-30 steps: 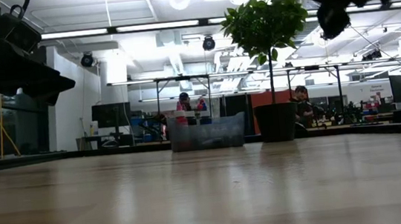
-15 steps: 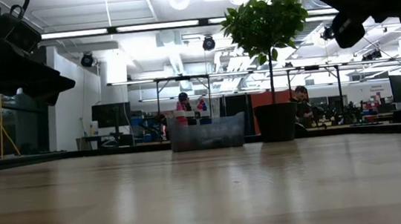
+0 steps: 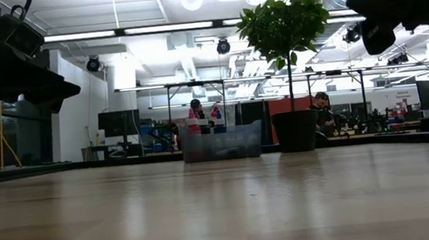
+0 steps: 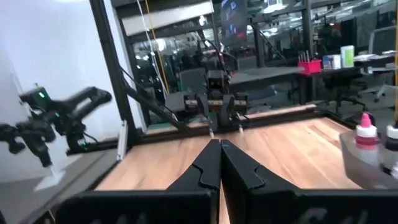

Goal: Pick & Place food coloring
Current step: Return to home position

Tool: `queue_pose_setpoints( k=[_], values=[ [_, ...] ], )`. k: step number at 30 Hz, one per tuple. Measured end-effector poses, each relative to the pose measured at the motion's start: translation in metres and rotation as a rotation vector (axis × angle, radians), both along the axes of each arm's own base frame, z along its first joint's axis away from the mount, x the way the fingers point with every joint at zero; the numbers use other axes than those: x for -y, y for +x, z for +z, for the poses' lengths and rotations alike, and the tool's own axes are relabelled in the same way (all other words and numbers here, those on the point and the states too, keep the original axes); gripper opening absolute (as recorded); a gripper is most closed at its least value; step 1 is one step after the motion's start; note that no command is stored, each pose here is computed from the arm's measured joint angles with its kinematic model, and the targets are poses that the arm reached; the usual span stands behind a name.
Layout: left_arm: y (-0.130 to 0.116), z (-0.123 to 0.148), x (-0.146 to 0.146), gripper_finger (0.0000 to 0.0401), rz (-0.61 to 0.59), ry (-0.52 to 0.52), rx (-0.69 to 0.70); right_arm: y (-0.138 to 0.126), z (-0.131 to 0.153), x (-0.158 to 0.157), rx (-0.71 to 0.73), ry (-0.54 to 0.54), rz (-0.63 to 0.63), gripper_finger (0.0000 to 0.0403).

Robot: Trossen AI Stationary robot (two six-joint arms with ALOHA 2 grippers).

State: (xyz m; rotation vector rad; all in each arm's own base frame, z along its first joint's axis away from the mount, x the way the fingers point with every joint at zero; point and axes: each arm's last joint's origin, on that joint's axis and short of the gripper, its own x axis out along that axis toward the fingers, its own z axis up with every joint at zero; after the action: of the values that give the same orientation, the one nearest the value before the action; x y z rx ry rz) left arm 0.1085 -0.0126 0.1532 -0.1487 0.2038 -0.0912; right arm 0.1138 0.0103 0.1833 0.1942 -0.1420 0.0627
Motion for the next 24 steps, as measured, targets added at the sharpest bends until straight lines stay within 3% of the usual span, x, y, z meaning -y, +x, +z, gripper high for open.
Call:
queue_pose_setpoints(
  k=[12,24],
  values=[
    [0.0,0.0,0.0,0.0163,0.0,0.0,0.0,-0.01,-0.021,0.0,-0.209,0.021,0.041,0.0],
    [0.0,0.0,0.0,0.0163,0.0,0.0,0.0,-0.009,-0.026,0.003,-0.266,-0.028,0.021,0.0]
  ],
)
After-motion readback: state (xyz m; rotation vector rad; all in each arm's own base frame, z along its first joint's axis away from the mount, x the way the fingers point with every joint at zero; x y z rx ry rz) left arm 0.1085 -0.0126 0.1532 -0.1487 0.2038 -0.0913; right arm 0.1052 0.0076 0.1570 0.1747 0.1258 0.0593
